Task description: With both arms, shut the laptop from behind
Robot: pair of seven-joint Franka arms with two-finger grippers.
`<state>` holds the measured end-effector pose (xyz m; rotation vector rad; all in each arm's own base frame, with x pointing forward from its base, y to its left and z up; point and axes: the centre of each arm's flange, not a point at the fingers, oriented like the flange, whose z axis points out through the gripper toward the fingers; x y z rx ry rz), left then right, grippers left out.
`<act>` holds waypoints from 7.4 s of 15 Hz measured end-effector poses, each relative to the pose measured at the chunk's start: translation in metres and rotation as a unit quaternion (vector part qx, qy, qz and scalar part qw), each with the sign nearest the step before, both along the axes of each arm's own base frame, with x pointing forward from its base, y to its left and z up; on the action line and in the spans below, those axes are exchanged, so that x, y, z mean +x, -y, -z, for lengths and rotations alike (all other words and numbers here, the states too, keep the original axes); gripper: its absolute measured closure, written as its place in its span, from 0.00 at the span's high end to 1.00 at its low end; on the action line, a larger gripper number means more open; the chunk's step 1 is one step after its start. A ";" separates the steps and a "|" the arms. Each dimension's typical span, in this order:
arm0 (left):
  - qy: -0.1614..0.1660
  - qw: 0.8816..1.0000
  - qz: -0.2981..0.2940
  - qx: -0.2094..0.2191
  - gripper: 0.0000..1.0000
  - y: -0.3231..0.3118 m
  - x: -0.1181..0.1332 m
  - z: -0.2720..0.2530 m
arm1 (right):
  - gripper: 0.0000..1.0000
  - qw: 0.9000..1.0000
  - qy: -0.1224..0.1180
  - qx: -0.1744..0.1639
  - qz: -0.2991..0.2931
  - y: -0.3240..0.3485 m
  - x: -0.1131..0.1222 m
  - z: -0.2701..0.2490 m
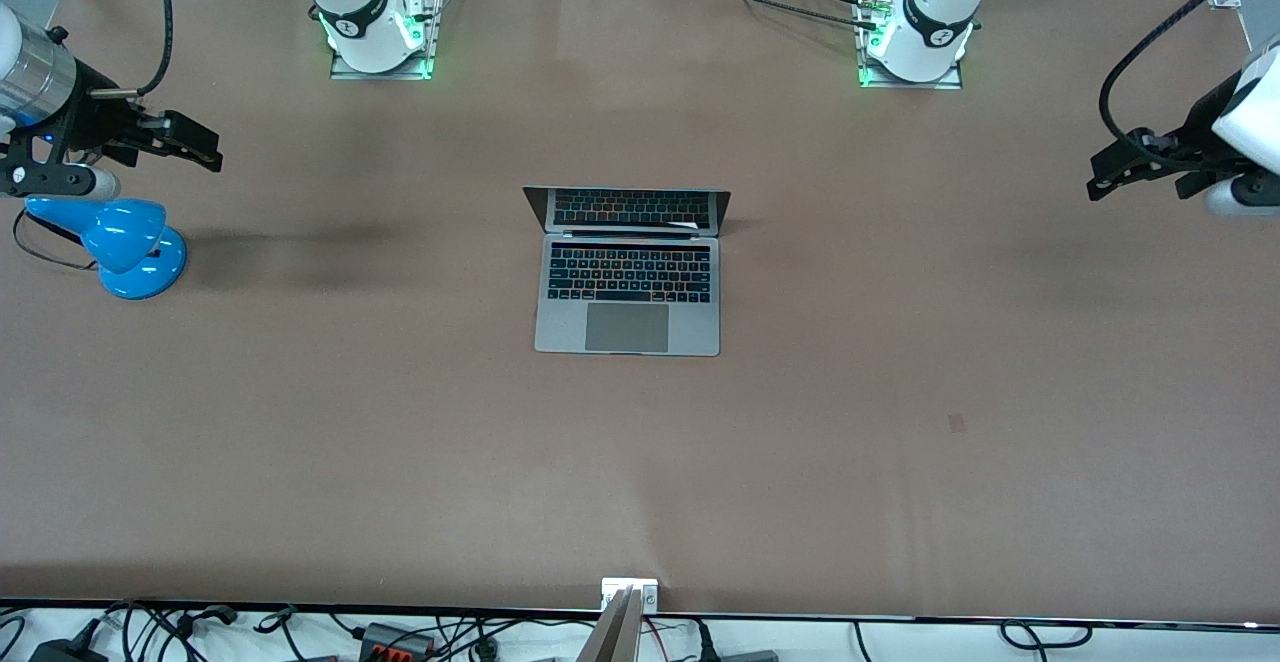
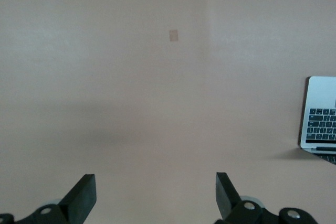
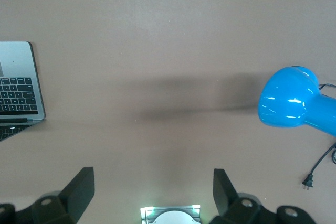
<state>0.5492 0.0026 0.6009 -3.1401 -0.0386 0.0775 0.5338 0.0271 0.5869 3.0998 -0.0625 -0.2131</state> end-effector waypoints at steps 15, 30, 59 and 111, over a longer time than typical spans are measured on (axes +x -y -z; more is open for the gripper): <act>-0.053 0.998 0.042 -0.013 0.61 -0.005 -0.007 0.004 | 0.01 0.997 -0.056 0.043 -0.032 -0.034 0.009 0.041; -0.150 0.983 0.093 -0.047 0.00 0.196 -0.022 0.071 | 0.01 0.994 -0.076 0.064 -0.055 -0.199 -0.079 0.092; -0.126 0.989 0.021 -0.081 0.00 0.393 -0.105 0.264 | 0.01 0.994 0.002 0.060 -0.086 -0.349 -0.163 0.269; -0.058 0.995 0.023 -0.076 0.00 0.415 0.002 0.383 | 0.01 0.968 0.221 0.110 -0.044 -0.342 -0.030 0.366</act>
